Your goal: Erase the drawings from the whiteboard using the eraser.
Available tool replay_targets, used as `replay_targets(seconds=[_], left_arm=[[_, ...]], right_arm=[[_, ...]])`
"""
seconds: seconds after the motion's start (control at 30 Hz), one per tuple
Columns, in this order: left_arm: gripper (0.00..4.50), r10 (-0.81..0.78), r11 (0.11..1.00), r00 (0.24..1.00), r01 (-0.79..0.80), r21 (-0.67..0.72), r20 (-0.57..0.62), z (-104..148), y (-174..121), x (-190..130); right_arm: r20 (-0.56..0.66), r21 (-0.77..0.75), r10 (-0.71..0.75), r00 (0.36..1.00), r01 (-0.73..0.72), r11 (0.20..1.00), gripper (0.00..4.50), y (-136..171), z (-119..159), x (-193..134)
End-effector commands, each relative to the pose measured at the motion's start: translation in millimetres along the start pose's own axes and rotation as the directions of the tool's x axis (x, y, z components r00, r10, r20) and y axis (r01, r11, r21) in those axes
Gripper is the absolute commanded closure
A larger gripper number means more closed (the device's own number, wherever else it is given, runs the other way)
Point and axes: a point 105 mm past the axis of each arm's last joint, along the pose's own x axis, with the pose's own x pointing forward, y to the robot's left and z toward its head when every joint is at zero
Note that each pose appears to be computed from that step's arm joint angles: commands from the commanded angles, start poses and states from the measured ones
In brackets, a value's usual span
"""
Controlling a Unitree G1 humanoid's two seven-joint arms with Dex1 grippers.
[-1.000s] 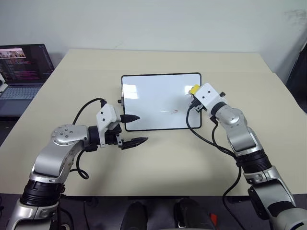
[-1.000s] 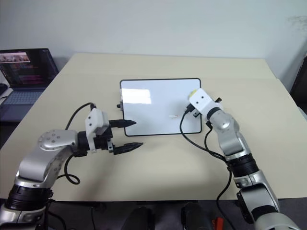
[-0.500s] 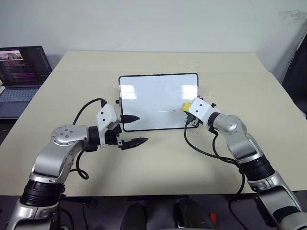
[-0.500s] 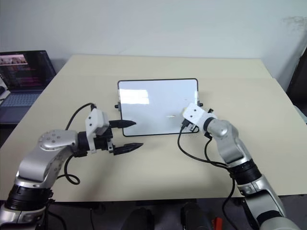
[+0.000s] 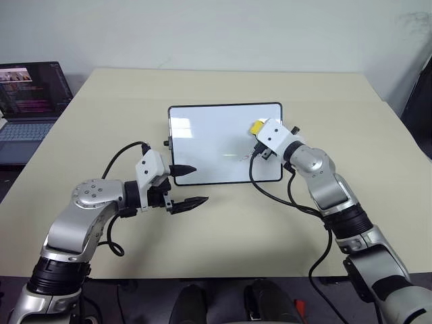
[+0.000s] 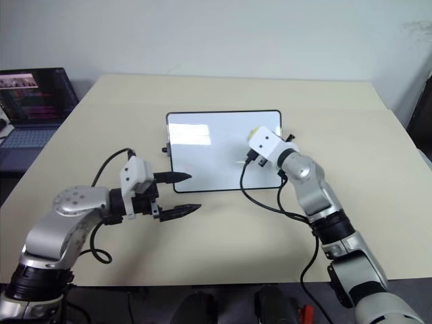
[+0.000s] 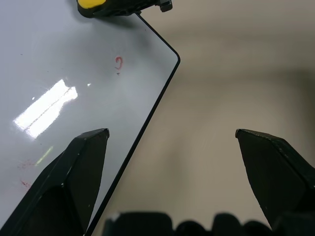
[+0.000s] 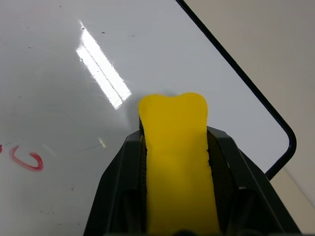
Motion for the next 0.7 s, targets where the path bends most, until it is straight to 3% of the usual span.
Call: replay_targets(seconds=[0.03,0.2,0.33,0.4,0.57,0.7], left_arm=[[0.00,0.009,0.999,0.999,-0.011,0.039,0.032,12.5,0.4,-4.2],[0.00,0.008,0.999,0.999,-0.009,0.039,0.036,13.7,1.2,-3.2],[0.00,-0.003,0.999,0.999,0.001,0.036,0.037,12.8,0.0,-1.4],[0.00,-0.008,0.999,0.999,0.007,0.035,0.037,12.8,-1.1,-0.4],[0.00,-0.013,0.999,0.999,0.012,0.034,0.036,13.0,-1.0,-0.8],[0.00,-0.016,0.999,0.999,0.014,0.034,0.036,12.4,-1.3,-0.2]], right_arm=[[-0.093,0.033,0.004,0.996,-0.001,0.999,3.20,-4.5,-27.9,-9.3],[-0.130,0.078,0.076,0.989,-0.066,0.995,3.20,6.0,-39.4,-18.7],[-0.106,0.144,0.214,0.971,-0.198,0.970,3.20,38.1,-32.6,-23.4],[-0.079,0.153,0.187,0.979,-0.174,0.973,3.20,35.8,-25.1,-21.1],[-0.033,0.114,-0.063,0.997,0.066,0.991,3.20,-11.9,-9.9,-10.7],[-0.029,0.104,-0.083,0.996,0.086,0.991,3.20,-16.6,-10.1,-6.9]])
